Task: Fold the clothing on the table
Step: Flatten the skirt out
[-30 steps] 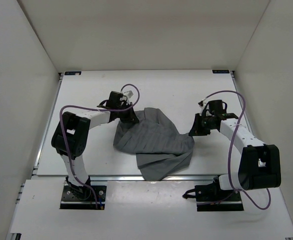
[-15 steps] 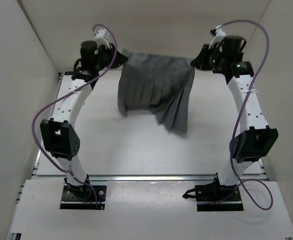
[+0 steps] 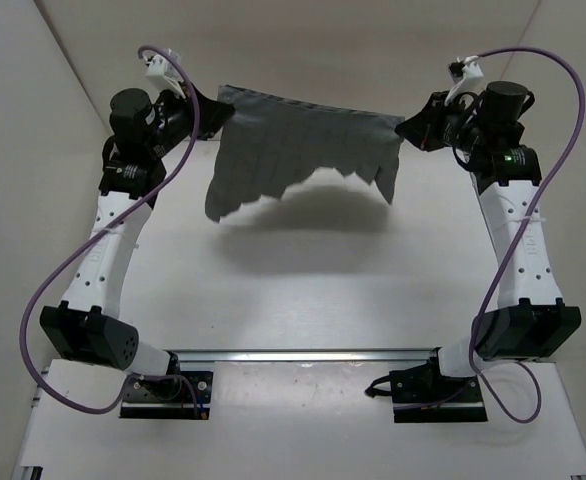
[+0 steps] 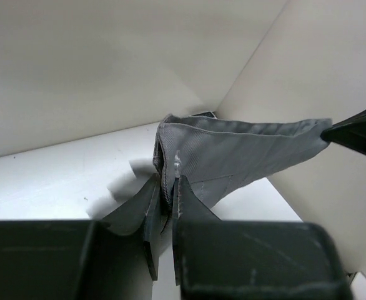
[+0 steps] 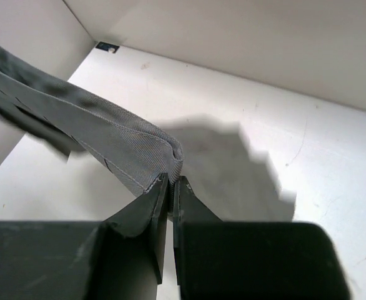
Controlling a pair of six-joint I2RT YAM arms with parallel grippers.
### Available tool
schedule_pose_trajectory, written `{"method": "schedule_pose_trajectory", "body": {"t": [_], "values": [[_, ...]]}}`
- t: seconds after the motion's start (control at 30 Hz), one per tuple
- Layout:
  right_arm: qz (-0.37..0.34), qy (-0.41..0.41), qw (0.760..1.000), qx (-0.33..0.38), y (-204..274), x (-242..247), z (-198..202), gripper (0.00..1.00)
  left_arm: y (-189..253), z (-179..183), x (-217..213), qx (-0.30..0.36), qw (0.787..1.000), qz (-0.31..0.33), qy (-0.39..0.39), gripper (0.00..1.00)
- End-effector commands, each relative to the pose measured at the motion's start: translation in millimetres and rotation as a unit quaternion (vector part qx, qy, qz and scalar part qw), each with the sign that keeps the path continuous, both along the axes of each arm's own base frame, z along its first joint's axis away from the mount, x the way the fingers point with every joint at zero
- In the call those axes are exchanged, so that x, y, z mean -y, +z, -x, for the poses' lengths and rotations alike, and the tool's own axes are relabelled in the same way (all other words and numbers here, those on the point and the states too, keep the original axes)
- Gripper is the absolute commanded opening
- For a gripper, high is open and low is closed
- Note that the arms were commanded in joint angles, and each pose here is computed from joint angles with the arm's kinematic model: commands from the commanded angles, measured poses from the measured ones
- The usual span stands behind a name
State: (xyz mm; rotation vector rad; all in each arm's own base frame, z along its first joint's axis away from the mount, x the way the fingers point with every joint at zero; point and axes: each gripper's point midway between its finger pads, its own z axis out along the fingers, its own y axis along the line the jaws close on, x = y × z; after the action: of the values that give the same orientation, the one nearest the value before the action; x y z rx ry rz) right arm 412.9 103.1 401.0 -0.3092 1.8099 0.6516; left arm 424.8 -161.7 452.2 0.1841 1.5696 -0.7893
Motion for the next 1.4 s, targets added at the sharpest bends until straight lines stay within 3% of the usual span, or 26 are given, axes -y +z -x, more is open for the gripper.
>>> {"method": "schedule_pose_trajectory", "body": {"t": [0.0, 0.33, 0.47, 0.67, 0.8, 0.87, 0.93, 0.97, 1.1, 1.17, 1.37], "values": [[0.011, -0.022, 0.997, 0.076, 39, 19, -5, 0.0, 23, 6, -27, 0.038, 0.998, 0.004, 0.059, 0.0], [0.026, 0.013, 0.998, 0.053, 28, -7, -70, 0.0, -49, -41, -13, -0.026, 0.998, -0.018, 0.051, 0.0], [0.027, 0.006, 0.997, 0.073, 39, -2, -91, 0.0, -49, -64, -18, -0.027, 0.998, -0.025, 0.059, 0.0], [0.038, 0.006, 0.995, 0.094, 52, 1, -81, 0.0, -23, -74, -25, -0.011, 0.997, -0.047, 0.065, 0.0], [0.051, 0.007, 0.997, 0.059, 20, 3, -68, 0.0, -41, -47, -17, -0.012, 0.996, -0.054, 0.064, 0.0], [0.075, 0.004, 0.996, 0.041, -6, -3, -57, 0.0, -89, -32, -17, -0.054, 0.994, -0.063, 0.065, 0.0], [0.1, 0.017, 0.995, 0.014, -47, -20, -37, 0.0, -105, -13, -16, -0.063, 0.994, -0.056, 0.063, 0.0], [0.109, -0.003, 0.994, 0.025, -40, -15, -27, 0.0, -117, 6, -17, -0.073, 0.994, -0.052, 0.06, 0.0], [0.098, 0.012, 0.994, -0.054, -109, -29, 34, 0.0, -164, 65, -14, -0.1, 0.991, -0.05, 0.071, 0.0], [0.1, 0.019, 0.986, -0.13, -169, -33, 69, 0.0, -193, 90, -7, -0.137, 0.987, -0.052, 0.06, 0.0], [0.083, 0.033, 0.967, -0.24, -230, -29, 162, 0.0, -255, 164, -8, -0.25, 0.967, -0.039, 0.037, 0.0]]}}
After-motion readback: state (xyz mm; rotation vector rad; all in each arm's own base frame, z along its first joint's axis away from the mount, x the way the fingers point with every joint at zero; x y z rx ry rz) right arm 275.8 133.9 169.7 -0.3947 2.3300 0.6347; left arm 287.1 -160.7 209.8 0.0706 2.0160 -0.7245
